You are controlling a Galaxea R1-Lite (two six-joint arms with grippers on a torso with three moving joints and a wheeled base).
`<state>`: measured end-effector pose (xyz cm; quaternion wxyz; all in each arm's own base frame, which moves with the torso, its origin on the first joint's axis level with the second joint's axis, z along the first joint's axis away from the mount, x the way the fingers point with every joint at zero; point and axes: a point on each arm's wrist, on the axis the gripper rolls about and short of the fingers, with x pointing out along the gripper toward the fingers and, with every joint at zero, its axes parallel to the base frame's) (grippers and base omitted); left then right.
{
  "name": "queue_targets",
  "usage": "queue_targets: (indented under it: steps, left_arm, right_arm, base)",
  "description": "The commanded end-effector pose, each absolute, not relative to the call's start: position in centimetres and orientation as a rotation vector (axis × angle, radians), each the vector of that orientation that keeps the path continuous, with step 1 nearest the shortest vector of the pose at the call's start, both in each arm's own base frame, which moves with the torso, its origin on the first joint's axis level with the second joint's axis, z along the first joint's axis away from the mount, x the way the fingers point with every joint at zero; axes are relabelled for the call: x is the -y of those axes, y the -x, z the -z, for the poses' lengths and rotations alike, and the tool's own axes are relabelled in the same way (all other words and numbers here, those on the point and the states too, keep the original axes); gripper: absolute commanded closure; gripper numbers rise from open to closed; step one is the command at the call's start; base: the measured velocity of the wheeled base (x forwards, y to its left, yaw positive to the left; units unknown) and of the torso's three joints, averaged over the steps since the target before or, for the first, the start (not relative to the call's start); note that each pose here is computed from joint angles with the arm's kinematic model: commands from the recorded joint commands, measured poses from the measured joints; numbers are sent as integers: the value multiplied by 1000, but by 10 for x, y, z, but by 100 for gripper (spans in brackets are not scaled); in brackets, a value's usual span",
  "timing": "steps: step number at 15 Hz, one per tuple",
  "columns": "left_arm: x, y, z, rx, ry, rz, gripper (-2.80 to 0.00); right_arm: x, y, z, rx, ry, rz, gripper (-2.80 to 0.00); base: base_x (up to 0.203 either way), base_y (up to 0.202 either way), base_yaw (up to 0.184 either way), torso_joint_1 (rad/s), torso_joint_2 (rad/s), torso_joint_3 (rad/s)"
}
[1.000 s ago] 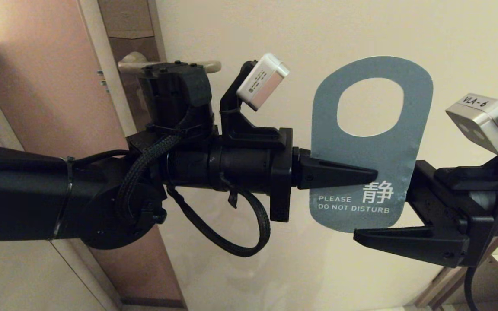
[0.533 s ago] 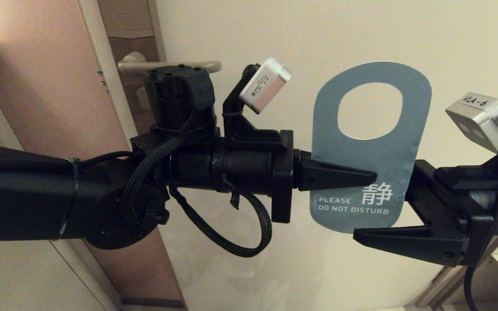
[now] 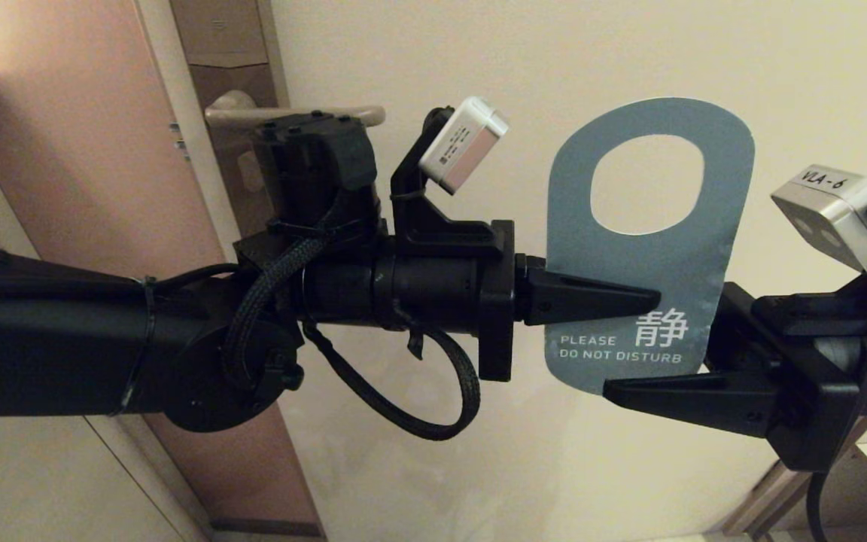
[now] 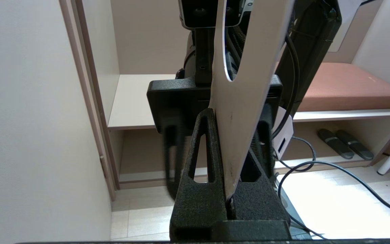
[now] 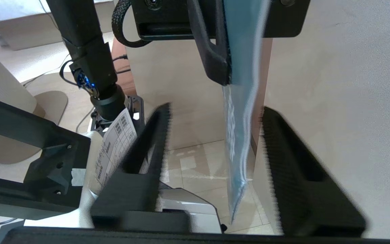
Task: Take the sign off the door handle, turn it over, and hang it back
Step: Hand it to the other hand
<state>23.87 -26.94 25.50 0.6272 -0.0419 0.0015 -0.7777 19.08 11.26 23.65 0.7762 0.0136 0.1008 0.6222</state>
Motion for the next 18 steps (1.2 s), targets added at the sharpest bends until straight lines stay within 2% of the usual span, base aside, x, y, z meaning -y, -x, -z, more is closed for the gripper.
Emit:
queue_targets:
  steps: [1,12,13,18]
  left_arm:
    - [271,-240,-254,-3,96,1789,0]
    - [273,-240,-250,-14,95,1795,0]
    - [273,-240,-250,-13,94,1795,-280]
    - [271,-240,-252,-16,100,1793,-280]
  right_arm:
    - [-113,-191,-237,-214,-28,-1353,0]
    - [-113,-190,-235,-221,-30,-1351,0]
    - [-112,-190,-234,-223,-31,-1351,0]
    - [-112,-190,-234,-224,-31,-1350,0]
  base:
    - [0,0,0,0,0,0]
    - [0,0,0,0,0,0]
    - [0,0,0,0,0,0]
    - [0,0,0,0,0,0]
